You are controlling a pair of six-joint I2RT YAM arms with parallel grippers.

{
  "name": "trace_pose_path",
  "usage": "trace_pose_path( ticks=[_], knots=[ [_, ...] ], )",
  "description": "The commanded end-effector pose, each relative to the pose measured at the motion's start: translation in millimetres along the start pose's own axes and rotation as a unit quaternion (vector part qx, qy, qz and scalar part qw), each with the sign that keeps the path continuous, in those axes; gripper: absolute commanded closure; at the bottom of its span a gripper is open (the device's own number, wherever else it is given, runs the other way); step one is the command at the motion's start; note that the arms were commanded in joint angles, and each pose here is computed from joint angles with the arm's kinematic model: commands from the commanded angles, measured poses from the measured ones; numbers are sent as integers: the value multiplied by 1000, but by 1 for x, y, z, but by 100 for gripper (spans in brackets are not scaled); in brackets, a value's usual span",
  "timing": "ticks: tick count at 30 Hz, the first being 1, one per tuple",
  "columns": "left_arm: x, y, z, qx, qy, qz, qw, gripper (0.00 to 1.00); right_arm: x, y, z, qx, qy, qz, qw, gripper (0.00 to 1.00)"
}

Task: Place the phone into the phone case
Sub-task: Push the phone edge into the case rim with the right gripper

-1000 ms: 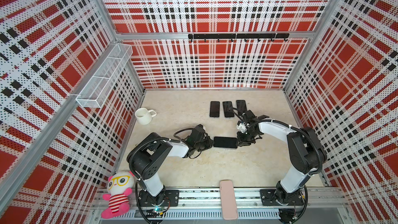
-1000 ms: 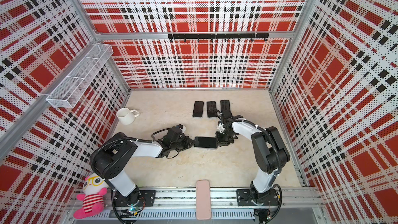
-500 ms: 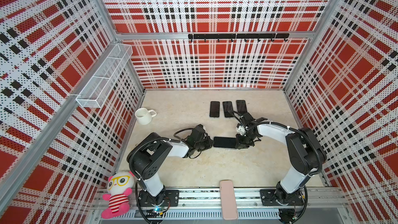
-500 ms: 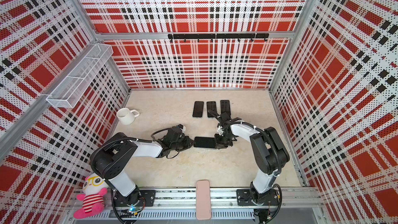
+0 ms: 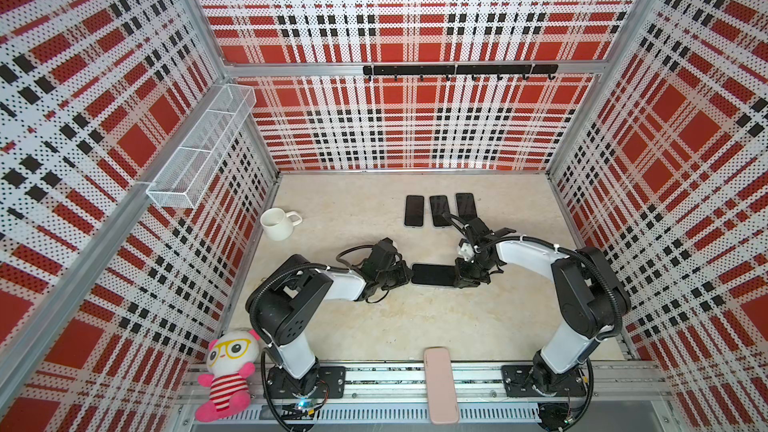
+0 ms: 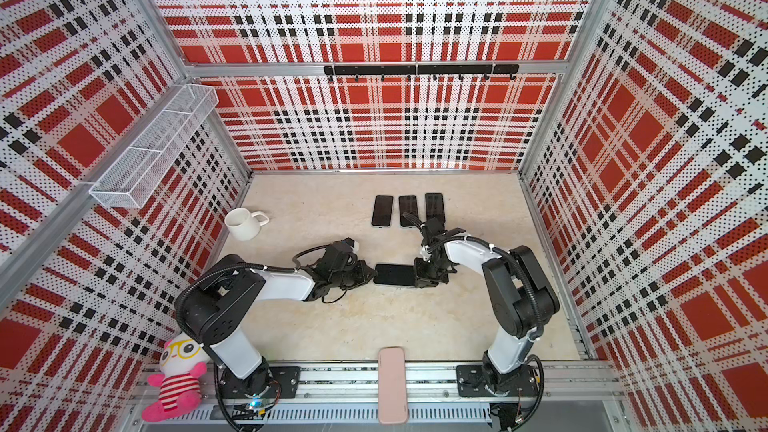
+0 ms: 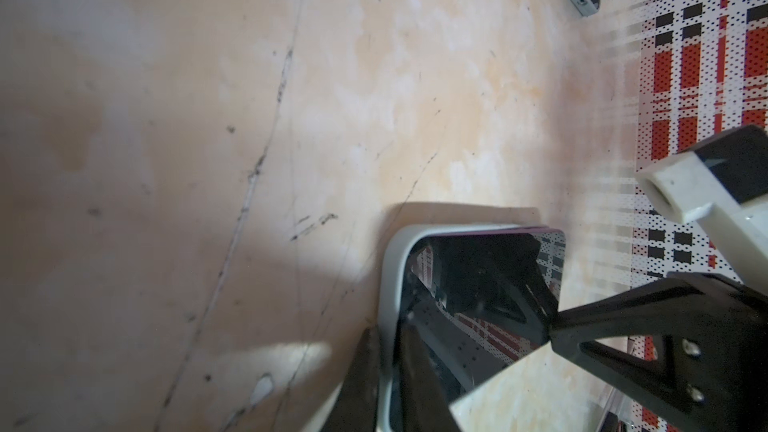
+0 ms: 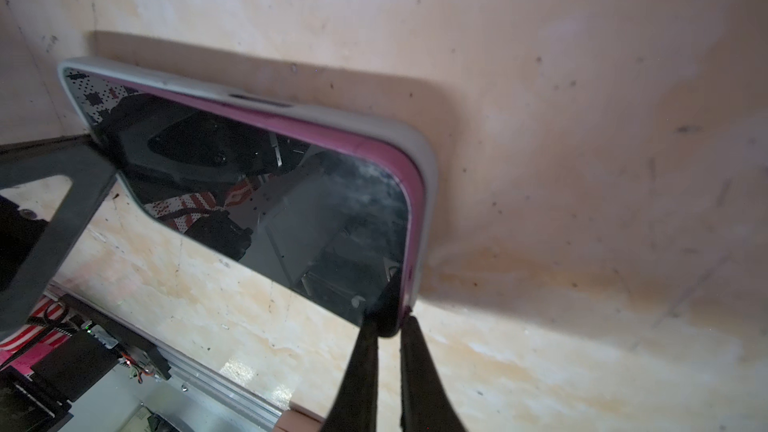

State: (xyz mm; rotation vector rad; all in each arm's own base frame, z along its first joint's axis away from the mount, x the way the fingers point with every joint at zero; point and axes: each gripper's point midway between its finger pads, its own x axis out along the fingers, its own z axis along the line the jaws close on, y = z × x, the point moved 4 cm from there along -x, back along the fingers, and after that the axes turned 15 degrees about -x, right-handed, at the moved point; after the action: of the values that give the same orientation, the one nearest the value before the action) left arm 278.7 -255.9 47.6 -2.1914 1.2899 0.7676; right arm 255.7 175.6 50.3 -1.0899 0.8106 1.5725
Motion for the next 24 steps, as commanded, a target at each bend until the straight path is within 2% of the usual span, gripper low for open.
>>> trace_pose_path(
  ticks=[1, 12, 14, 18, 24],
  knots=[
    [9, 25, 33, -5, -65, 56, 996, 87, 101, 54, -40, -2, 92, 115, 989, 88],
    [11, 25, 30, -1, -62, 61, 996, 88, 121, 63, -46, -10, 109, 140, 984, 89],
    [10, 23, 29, 1, -62, 60, 996, 88, 116, 59, -43, -13, 108, 130, 985, 89],
    [5, 14, 30, 9, -69, 49, 996, 88, 69, 27, -23, -32, 109, 68, 991, 87],
    [3, -2, 29, 17, -78, 37, 996, 87, -30, -23, -1, -57, 112, -31, 992, 80]
  ],
)
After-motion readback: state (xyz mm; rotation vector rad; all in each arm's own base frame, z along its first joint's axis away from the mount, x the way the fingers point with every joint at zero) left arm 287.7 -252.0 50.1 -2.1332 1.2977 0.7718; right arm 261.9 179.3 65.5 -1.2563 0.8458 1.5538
